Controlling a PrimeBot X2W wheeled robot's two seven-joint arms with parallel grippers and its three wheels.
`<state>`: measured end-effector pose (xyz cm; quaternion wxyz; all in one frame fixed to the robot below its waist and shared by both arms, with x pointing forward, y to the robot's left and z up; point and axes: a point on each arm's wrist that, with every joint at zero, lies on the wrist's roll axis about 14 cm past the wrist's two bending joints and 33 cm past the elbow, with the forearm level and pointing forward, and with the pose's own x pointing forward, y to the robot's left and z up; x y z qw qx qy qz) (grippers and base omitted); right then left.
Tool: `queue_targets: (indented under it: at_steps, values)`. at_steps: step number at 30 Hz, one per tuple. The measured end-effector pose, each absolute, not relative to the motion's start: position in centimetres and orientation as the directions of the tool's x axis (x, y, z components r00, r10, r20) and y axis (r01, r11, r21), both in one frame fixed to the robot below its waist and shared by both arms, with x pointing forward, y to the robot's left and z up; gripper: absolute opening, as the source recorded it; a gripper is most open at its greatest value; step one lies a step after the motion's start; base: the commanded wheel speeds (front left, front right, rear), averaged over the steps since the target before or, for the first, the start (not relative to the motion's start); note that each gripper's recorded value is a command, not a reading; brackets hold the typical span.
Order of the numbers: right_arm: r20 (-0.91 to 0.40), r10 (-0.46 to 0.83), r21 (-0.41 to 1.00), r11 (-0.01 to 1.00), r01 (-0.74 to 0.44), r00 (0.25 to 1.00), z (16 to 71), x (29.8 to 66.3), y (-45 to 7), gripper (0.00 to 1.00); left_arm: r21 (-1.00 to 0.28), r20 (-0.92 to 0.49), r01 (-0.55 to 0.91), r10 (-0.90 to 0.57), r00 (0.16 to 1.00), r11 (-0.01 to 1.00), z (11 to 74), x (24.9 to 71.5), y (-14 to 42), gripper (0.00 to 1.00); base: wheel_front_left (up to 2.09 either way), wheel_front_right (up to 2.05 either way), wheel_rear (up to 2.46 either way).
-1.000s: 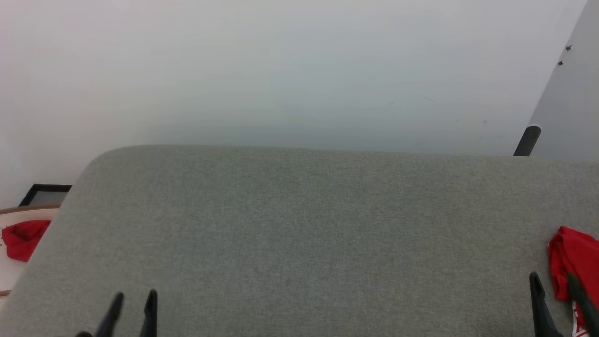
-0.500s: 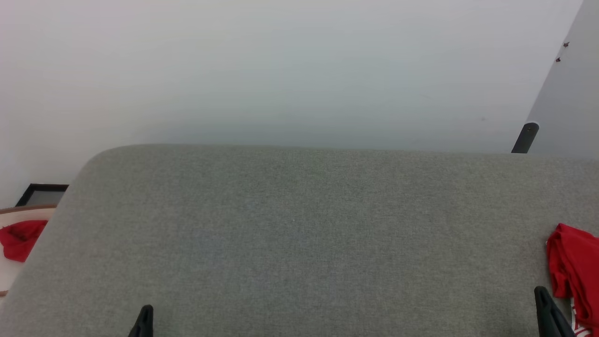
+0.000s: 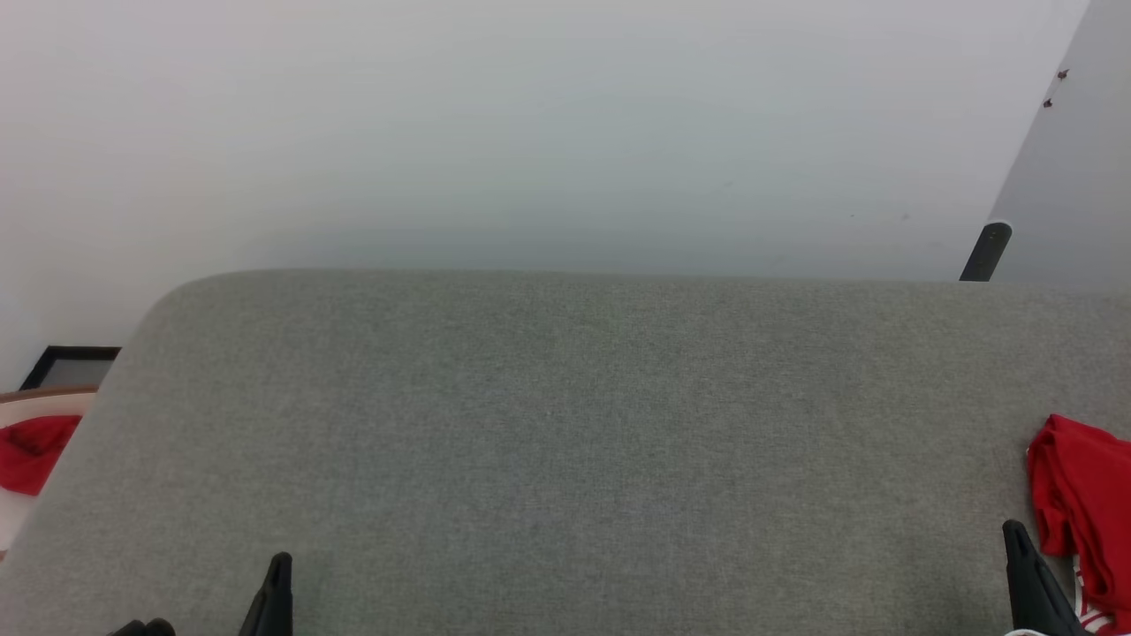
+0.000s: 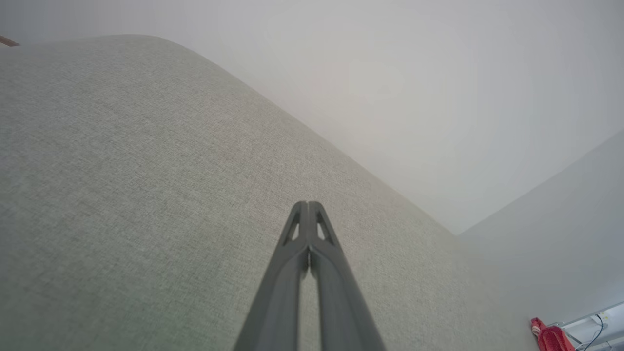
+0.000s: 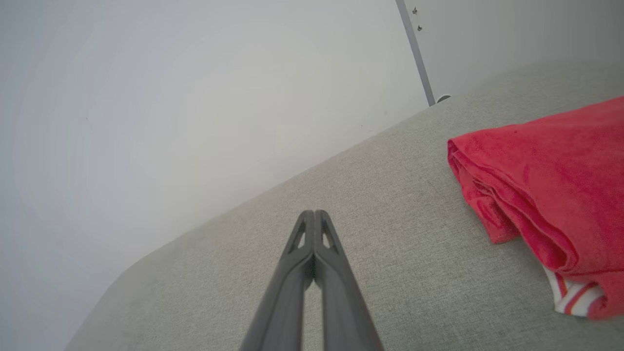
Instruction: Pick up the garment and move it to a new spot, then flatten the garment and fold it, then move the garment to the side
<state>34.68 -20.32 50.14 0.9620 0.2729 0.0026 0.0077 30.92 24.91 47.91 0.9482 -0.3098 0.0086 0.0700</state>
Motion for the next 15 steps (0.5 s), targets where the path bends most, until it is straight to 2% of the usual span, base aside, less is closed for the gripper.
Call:
queue_targets:
  at_steps: [15]
  values:
    - [-0.018,0.002,0.693,0.721,0.011,1.000,50.0,35.5,-20.3,0.00,-0.734,-0.068,-0.134,0.124,0.990,0.665,48.3,32.5,24.4,0.00,0.00,0.00,0.00]
